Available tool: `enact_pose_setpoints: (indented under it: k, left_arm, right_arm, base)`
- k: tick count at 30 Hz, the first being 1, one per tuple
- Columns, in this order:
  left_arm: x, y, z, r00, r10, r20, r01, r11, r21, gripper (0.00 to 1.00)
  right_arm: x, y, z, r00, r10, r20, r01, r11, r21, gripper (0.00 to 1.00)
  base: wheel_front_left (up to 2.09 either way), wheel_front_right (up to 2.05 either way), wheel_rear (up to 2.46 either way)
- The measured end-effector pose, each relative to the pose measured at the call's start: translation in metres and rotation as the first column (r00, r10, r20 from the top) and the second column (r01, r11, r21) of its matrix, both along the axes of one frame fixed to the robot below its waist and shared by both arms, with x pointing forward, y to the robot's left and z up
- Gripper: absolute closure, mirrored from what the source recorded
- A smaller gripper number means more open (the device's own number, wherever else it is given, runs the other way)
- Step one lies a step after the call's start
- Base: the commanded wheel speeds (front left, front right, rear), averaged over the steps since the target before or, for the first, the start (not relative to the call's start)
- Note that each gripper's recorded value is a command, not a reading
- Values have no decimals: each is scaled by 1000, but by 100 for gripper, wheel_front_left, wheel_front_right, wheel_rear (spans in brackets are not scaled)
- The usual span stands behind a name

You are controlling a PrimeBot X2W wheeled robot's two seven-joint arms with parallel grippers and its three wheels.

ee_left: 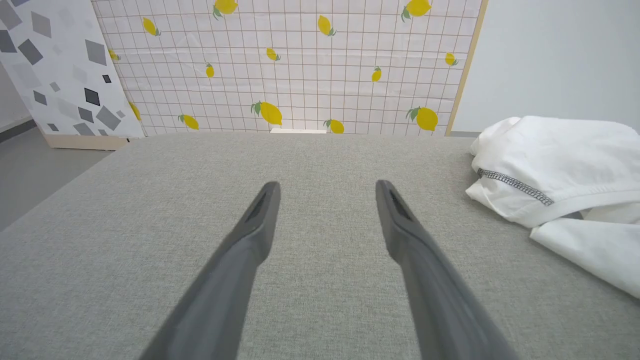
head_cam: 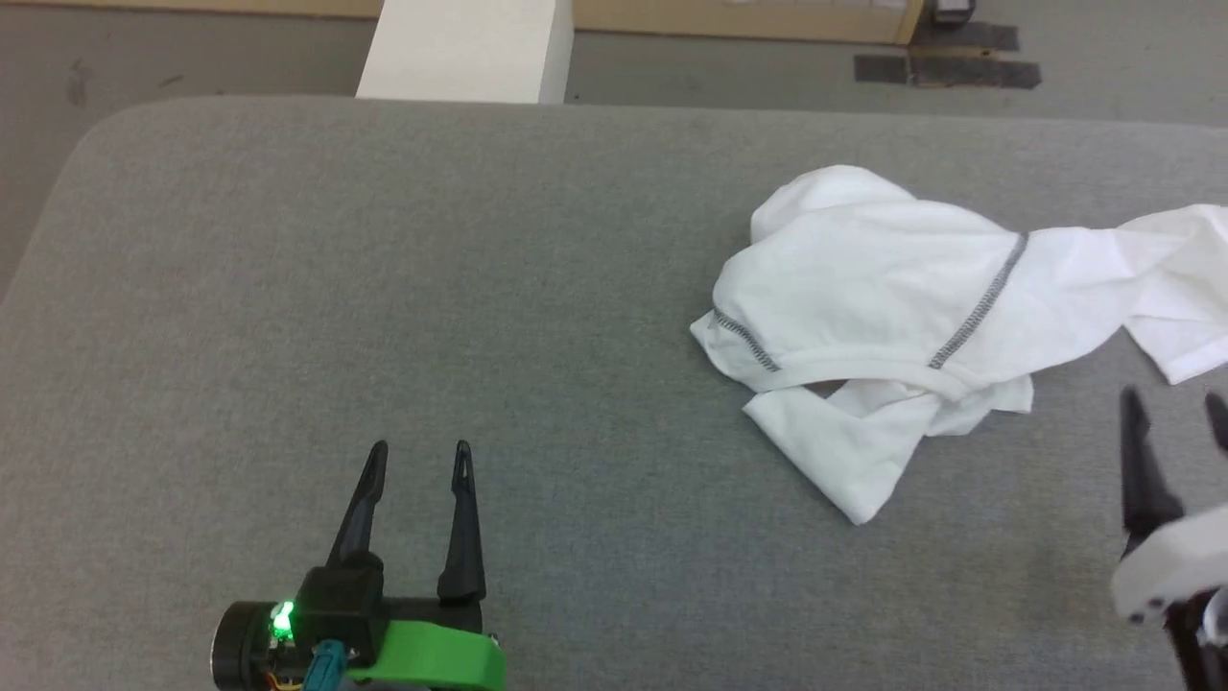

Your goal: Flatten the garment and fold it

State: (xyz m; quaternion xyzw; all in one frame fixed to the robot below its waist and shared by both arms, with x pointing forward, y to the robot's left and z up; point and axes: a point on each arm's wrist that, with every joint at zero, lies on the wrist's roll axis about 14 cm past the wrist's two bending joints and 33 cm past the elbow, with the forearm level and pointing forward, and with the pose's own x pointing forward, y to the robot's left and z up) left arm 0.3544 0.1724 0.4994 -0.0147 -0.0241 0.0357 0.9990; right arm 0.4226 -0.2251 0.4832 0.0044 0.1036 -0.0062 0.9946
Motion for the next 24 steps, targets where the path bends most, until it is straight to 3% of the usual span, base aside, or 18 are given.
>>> enact_pose_setpoints:
  k: [5, 13, 19, 24]
  left_arm:
    - [1, -8, 6, 999, -26, 22, 26, 1000, -7, 0]
    - [1, -7, 3, 1000, -13, 11, 13, 1000, -19, 0]
    - [0, 3, 0, 1000, 24, -3, -24, 1000, -19, 0]
    - [-5, 13, -5, 998, 64, -21, -65, 998, -15, 0]
  right_arm:
    - [-20, 5, 6, 1000, 8, -4, -8, 1000, -11, 0]
    - [4, 41, 7, 984, 169, -55, -172, 982, -73, 0]
    - [22, 72, -21, 930, 303, -209, -335, 932, -139, 0]
    - [28, 90, -50, 860, 379, -342, -462, 863, -206, 0]
  base:
    - [0, 0, 0]
    - [0, 0, 0]
    - [0, 0, 0]
    - [0, 0, 0]
